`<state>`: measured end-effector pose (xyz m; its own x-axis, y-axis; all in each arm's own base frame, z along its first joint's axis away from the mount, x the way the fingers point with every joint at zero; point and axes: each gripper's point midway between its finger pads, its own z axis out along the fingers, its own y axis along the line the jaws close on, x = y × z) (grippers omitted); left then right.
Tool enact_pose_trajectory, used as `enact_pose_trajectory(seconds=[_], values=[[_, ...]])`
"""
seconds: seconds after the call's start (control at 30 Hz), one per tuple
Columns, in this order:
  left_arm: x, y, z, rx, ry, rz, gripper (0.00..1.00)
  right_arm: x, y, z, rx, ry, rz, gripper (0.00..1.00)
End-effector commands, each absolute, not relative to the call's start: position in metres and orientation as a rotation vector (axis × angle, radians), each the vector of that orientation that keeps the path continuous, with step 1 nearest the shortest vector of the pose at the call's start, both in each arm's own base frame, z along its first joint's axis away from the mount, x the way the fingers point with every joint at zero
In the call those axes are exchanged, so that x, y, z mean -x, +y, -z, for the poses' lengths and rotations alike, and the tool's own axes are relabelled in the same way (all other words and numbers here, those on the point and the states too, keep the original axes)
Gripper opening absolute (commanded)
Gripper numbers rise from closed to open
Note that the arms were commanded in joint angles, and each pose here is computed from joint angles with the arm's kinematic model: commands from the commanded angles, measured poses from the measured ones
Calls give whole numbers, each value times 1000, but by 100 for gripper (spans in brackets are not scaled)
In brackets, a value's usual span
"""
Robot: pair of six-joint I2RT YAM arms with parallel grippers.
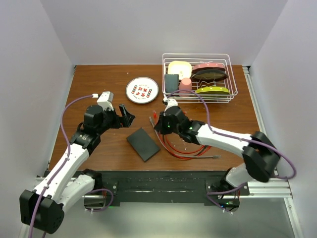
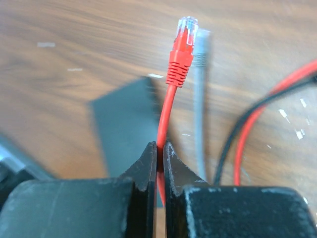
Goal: Insert the plug into the switch port
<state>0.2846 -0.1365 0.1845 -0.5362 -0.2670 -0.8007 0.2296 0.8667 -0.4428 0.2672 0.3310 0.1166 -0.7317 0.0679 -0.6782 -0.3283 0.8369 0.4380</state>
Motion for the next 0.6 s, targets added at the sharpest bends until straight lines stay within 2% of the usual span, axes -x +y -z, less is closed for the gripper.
enact_pose_trajectory(seconds=[0.0, 0.17, 0.4, 0.57], values=[[-280, -155, -206, -40, 1952, 760, 100, -249, 342, -181, 438, 2040, -902, 0], [-272, -172, -225, -92, 1852, 909, 100, -221, 339, -209, 607, 1906, -1009, 0], [-247, -204, -247, -184, 1746, 1209, 99, -194, 335, -203, 716, 1884, -1095, 0], [-242, -212, -252, -210, 1688, 1291, 98, -188, 339, -210, 723, 1859, -1151, 0]])
